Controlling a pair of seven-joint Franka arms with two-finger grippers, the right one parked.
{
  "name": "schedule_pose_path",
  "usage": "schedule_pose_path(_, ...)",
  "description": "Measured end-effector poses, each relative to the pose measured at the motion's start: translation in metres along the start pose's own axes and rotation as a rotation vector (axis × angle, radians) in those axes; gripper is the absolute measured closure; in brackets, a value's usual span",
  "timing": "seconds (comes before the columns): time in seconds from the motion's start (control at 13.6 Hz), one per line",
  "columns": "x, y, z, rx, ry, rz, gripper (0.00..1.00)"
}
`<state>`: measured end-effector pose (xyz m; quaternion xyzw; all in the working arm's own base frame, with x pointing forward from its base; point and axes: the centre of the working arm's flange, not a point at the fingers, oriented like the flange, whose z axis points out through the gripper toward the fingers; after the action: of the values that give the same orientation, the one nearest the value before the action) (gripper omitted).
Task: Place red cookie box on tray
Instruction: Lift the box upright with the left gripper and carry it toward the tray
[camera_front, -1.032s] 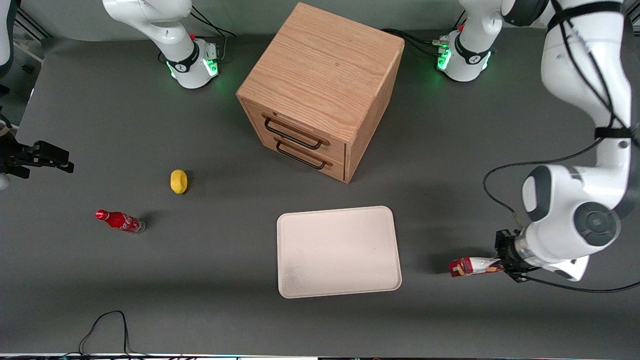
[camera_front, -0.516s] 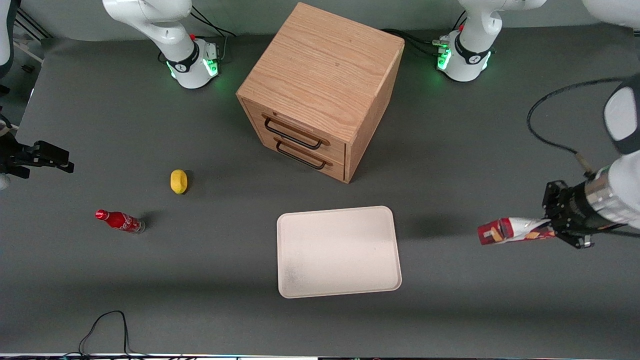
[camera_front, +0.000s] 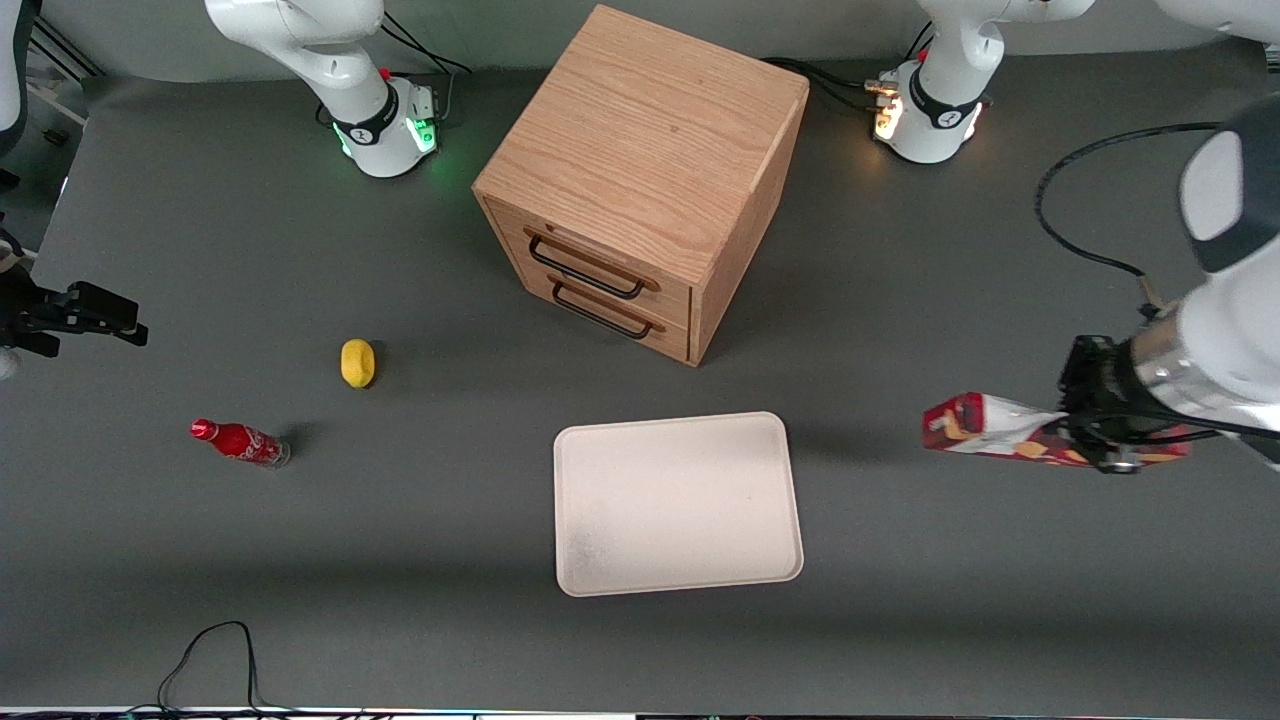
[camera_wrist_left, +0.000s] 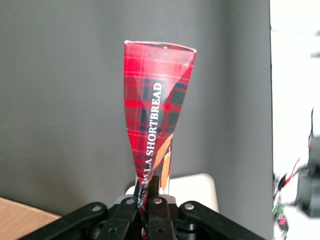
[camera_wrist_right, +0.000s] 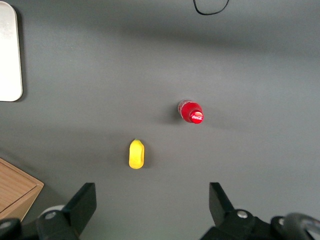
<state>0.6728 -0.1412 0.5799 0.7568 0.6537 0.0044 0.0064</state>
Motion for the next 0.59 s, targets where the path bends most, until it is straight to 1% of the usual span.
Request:
schedule_pose_path(0.22,-0.077,-0.002,0.010,-0.016,-0.004,0.214,0.97)
schedule_pose_path(0.37,-0.117,-0.008,0.019,-0.003,-0.005,0.392,0.97)
schedule_pose_path(0.59,-0.158,-0.018,0.034,0.025,-0.007,0.662,0.97)
